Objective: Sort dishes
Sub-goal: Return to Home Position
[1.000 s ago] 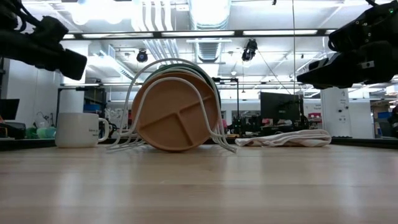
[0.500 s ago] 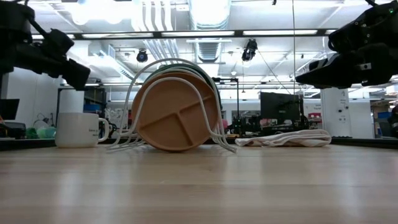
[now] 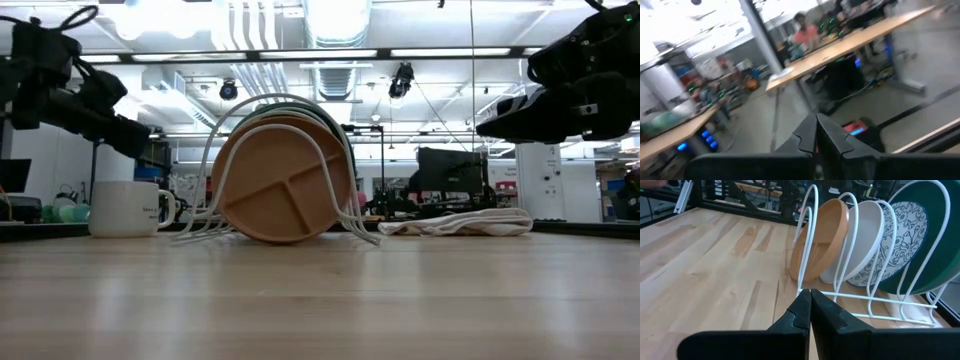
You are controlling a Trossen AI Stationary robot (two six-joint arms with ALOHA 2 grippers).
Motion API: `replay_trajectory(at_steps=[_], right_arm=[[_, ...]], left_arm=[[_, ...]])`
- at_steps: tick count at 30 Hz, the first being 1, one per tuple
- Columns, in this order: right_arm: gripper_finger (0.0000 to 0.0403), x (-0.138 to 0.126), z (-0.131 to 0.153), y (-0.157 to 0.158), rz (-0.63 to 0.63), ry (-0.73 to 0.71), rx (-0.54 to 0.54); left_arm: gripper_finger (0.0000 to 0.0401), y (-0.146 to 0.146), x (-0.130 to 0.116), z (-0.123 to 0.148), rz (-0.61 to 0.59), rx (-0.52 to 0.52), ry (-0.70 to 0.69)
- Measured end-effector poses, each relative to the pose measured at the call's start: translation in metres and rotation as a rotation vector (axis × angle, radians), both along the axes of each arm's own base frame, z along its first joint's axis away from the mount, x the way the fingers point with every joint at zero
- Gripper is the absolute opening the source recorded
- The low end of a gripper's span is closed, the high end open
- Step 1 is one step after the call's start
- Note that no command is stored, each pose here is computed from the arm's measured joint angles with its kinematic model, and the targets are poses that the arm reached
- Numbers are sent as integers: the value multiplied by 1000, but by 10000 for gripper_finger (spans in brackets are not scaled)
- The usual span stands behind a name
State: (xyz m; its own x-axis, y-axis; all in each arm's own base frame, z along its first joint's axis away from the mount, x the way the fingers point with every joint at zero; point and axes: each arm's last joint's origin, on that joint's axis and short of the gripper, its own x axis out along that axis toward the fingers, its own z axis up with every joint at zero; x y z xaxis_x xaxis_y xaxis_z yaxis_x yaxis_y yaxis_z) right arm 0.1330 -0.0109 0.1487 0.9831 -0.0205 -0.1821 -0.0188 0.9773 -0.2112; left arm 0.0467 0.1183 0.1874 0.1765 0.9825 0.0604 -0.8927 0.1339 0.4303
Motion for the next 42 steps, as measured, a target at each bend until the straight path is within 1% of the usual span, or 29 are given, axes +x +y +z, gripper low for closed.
replay_trajectory(at_steps=[4,9,13,17,21,24,26,31,42], right_arm=[[0,0,0,0,3,0,-14],[0,0,0,0,1,1,-4],[0,0,0,0,-10,0,54],[0,0,0,0,-19,-2,105],[0,0,0,0,-41,-6,225],[0,0,0,0,-51,-7,282],[0,0,0,0,-53,-8,288],[0,0,0,0,-47,-7,254],[0,0,0,0,-46,-7,254]], left_arm=[[0,4,0,-5,54,-38,15],[0,4,0,-5,68,-48,-42],[0,4,0,-5,66,-57,-82],[0,4,0,-5,64,-70,-172],[0,5,0,-5,65,-72,-182],[0,5,0,-5,65,-72,-182],[0,5,0,-5,65,-72,-182],[0,5,0,-5,65,-72,-182],[0,5,0,-5,65,-72,-182]])
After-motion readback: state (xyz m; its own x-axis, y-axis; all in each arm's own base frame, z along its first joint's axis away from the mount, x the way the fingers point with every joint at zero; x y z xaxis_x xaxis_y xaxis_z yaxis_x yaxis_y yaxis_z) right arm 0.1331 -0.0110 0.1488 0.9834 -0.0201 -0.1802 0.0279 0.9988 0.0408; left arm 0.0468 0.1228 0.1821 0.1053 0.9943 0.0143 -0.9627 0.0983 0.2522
